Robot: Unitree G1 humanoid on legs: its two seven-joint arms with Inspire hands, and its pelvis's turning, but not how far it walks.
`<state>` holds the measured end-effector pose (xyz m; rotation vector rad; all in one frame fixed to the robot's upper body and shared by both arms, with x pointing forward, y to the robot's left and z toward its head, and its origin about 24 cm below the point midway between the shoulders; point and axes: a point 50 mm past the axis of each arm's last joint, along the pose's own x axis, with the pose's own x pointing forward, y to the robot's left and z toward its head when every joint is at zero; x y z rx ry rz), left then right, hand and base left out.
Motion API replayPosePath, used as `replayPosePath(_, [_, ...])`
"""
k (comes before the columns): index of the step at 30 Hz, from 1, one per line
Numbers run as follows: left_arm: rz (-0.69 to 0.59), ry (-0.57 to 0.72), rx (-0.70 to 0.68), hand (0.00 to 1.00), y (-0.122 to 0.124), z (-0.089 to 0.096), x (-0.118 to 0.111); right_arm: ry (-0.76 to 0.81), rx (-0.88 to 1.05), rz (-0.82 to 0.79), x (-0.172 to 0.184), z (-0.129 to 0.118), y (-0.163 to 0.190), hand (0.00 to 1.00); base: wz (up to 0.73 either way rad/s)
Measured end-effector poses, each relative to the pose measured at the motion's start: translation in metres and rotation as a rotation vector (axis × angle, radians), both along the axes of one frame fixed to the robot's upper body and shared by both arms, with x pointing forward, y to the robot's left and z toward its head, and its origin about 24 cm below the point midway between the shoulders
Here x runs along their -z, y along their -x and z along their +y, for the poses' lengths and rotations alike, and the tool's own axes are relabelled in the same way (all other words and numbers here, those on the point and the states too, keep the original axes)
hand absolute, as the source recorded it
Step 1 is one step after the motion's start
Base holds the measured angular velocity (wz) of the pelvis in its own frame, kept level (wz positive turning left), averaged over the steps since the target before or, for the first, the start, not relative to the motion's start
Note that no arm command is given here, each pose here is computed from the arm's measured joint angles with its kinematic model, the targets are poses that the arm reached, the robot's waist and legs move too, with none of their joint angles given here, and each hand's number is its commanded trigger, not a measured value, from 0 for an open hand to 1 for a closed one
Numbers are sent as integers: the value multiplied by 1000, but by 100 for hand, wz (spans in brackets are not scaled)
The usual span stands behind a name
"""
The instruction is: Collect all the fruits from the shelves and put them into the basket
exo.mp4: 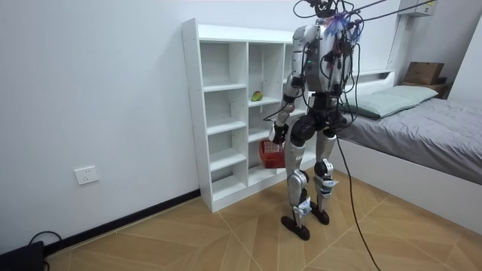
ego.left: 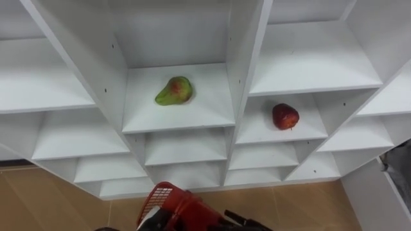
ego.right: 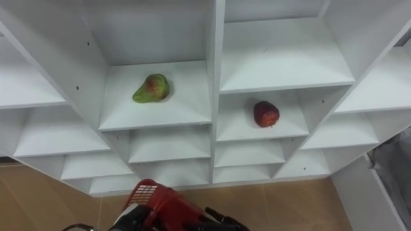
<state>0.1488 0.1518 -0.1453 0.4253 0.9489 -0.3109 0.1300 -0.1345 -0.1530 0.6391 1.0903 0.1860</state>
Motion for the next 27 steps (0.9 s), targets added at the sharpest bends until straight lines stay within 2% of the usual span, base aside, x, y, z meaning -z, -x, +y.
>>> replayPosePath(12, [62,-47,-137,100,24,24,8,45,101,-20,-3,-19,-1,0,0])
replayPosePath(15, [62,-44,-173,100,25,27,8,53,111,-68,-9,-23,-9,0,0])
replayPosePath(19, [43,-59,-219,100,27,33,8,72,77,-216,-24,-22,-23,0,0])
replayPosePath(27, [-14,-67,-260,100,28,49,4,268,-198,-558,-64,-14,-53,0,0])
